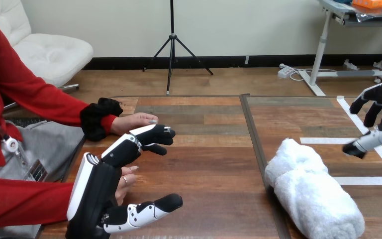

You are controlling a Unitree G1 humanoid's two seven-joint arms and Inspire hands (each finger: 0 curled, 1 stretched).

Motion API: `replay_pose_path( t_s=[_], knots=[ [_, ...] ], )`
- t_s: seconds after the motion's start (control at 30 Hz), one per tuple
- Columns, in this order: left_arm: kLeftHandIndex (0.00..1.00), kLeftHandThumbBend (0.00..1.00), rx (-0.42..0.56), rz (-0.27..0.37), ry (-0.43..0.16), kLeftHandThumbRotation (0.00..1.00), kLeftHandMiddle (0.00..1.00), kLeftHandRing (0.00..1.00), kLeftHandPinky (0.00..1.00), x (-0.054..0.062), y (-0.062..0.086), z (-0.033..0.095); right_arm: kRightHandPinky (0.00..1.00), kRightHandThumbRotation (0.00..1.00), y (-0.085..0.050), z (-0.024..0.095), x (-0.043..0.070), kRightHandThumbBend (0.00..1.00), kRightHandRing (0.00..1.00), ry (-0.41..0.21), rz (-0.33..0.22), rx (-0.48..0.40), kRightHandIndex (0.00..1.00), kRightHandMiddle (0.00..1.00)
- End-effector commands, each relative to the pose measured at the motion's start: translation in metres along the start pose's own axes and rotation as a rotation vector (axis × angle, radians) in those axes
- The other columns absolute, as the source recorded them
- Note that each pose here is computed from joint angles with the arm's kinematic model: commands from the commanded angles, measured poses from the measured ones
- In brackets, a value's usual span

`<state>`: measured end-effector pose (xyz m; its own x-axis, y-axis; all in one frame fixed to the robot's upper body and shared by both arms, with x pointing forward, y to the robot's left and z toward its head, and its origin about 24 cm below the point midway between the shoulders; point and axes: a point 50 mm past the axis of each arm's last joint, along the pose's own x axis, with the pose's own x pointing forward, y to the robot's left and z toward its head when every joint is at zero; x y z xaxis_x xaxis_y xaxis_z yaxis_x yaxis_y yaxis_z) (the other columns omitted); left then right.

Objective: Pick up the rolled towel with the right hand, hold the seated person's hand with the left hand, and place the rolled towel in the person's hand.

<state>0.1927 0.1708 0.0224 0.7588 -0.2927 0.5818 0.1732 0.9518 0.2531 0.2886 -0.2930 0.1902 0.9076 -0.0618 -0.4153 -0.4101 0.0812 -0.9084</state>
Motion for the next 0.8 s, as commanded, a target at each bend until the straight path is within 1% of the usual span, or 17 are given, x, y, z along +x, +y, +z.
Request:
replay_pose_path(
  t_s=[0.0,0.07,0.17,0.2,0.27,0.3,0.33,0.37,0.4,0.47,0.5,0.57,0.6,0.67,0.7,0.77],
  knots=[
    [0.74,0.79,-0.005,0.002,-0.073,0.44,0.73,0.70,0.61,0.015,0.001,0.003,0.56,0.59,-0.008,0.019,0.001,0.98,0.68,-0.033,-0.064,0.019,0.84,0.76],
    [0.74,0.79,-0.008,0.002,-0.073,0.44,0.73,0.70,0.61,0.015,0.000,0.003,0.57,0.60,-0.006,0.019,0.003,0.98,0.70,-0.025,-0.064,0.038,0.86,0.77],
    [0.74,0.79,-0.013,0.003,-0.075,0.43,0.73,0.70,0.61,0.016,-0.001,0.003,0.57,0.61,-0.002,0.020,0.006,0.97,0.71,-0.010,-0.065,0.091,0.88,0.78],
    [0.74,0.79,-0.014,0.003,-0.075,0.43,0.73,0.70,0.61,0.016,-0.001,0.002,0.56,0.61,0.001,0.021,0.009,0.97,0.71,-0.003,-0.068,0.113,0.89,0.78],
    [0.73,0.79,-0.017,0.004,-0.074,0.43,0.73,0.70,0.61,0.017,-0.001,0.002,0.53,0.62,0.004,0.021,0.013,0.97,0.68,0.006,-0.071,0.135,0.90,0.75],
    [0.73,0.80,-0.019,0.004,-0.073,0.43,0.73,0.69,0.61,0.017,-0.002,0.002,0.51,0.62,0.008,0.022,0.016,0.97,0.67,0.015,-0.069,0.155,0.91,0.74],
    [0.73,0.80,-0.021,0.004,-0.072,0.43,0.73,0.69,0.61,0.018,-0.002,0.001,0.46,0.65,0.010,0.022,0.019,0.98,0.62,0.021,-0.068,0.166,0.92,0.70],
    [0.73,0.80,-0.023,0.004,-0.071,0.43,0.73,0.69,0.61,0.018,-0.003,0.001,0.45,0.65,0.011,0.022,0.020,0.98,0.60,0.026,-0.067,0.174,0.92,0.69],
    [0.73,0.80,-0.026,0.002,-0.069,0.43,0.73,0.69,0.60,0.018,-0.004,0.001,0.43,0.66,0.015,0.023,0.024,0.98,0.59,0.040,-0.058,0.195,0.93,0.68],
    [0.73,0.80,-0.030,0.000,-0.067,0.44,0.73,0.69,0.60,0.019,-0.005,0.000,0.40,0.68,0.019,0.024,0.029,0.99,0.57,0.057,-0.047,0.215,0.94,0.66],
    [0.73,0.80,-0.033,-0.003,-0.065,0.44,0.73,0.69,0.60,0.019,-0.005,0.000,0.40,0.69,0.022,0.025,0.034,0.99,0.56,0.072,-0.033,0.231,0.93,0.66],
    [0.73,0.80,-0.036,-0.006,-0.063,0.44,0.73,0.69,0.60,0.020,-0.006,-0.001,0.39,0.72,0.026,0.026,0.039,1.00,0.56,0.090,-0.018,0.246,0.94,0.66],
    [0.73,0.80,-0.036,-0.009,-0.064,0.44,0.73,0.69,0.60,0.021,-0.007,-0.001,0.38,0.73,0.030,0.027,0.044,1.00,0.55,0.105,0.000,0.250,0.95,0.67],
    [0.73,0.80,-0.037,-0.012,-0.065,0.45,0.73,0.69,0.60,0.022,-0.008,-0.001,0.36,0.76,0.034,0.029,0.049,1.00,0.55,0.122,0.018,0.252,0.96,0.67],
    [0.73,0.80,-0.038,-0.016,-0.066,0.45,0.73,0.69,0.60,0.022,-0.008,-0.001,0.37,0.76,0.038,0.031,0.053,1.00,0.55,0.135,0.033,0.246,0.95,0.68],
    [0.73,0.79,-0.040,-0.019,-0.066,0.45,0.73,0.69,0.60,0.023,-0.009,-0.002,0.36,0.79,0.042,0.033,0.058,1.00,0.56,0.151,0.048,0.238,0.96,0.69]
  ],
)
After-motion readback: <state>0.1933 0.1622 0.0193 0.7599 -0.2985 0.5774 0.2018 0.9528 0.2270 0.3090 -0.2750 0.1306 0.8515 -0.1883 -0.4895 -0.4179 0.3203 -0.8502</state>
